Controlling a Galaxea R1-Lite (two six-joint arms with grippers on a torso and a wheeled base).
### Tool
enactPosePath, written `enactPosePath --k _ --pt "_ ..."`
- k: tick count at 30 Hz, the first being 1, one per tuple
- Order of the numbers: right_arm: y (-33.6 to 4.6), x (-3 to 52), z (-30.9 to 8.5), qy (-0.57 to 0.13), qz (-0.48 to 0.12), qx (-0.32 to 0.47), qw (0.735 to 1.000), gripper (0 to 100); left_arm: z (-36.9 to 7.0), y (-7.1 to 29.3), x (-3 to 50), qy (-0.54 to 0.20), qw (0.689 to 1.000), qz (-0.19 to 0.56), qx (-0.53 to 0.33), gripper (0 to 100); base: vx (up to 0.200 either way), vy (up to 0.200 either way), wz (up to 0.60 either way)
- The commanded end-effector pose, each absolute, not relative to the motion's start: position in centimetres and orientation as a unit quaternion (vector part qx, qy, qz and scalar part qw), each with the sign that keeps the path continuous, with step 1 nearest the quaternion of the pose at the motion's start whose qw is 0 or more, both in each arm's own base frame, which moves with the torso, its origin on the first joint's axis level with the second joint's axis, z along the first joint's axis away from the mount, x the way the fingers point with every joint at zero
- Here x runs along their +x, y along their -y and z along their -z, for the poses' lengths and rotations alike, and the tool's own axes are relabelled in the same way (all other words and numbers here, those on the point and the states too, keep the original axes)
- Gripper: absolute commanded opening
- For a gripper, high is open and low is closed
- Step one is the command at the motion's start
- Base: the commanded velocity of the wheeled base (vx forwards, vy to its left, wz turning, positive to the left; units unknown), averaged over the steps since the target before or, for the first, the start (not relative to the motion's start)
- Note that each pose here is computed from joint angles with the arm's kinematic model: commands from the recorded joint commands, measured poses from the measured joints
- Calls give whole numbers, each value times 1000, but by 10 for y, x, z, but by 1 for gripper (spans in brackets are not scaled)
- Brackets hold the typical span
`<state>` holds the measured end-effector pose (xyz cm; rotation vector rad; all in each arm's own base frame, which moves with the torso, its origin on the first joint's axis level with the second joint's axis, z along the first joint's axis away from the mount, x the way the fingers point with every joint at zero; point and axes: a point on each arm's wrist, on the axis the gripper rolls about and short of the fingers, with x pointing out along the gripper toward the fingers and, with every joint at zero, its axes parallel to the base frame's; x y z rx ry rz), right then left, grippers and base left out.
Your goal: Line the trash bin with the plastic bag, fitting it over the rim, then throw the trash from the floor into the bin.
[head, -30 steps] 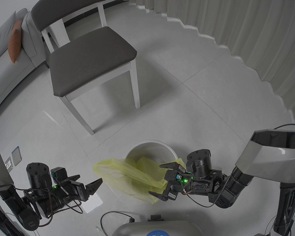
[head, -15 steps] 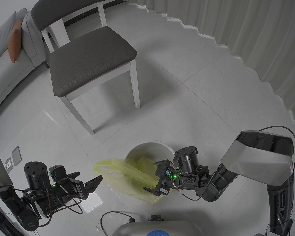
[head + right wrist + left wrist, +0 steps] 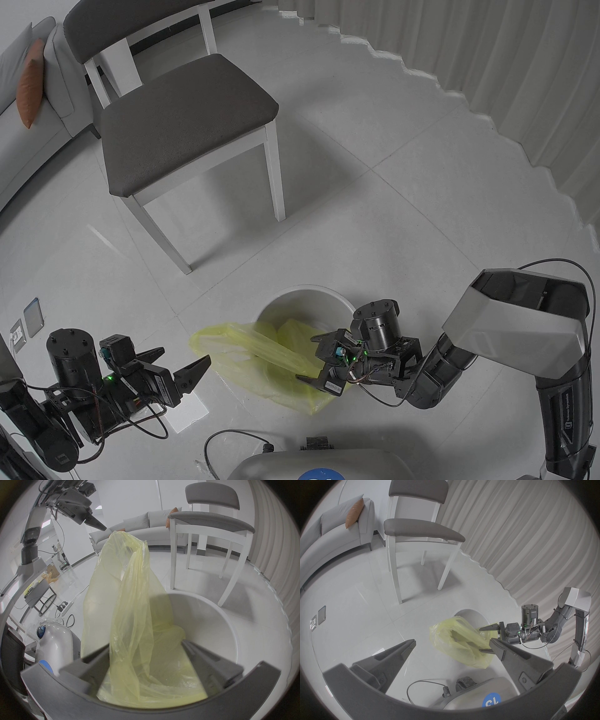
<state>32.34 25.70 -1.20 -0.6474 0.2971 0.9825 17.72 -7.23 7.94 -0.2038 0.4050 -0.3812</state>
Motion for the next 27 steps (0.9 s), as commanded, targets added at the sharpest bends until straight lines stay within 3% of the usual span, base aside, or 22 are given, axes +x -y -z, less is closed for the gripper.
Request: enactPosePath --k 1,27 --pt "-257 323 11 -139 -462 -304 822 0 -79 70 173 -202 956 187 -102 100 0 0 0" --pt "-262 379 -79 -70 -420 -292 856 0 -80 71 172 -204 954 184 -123 100 0 0 0"
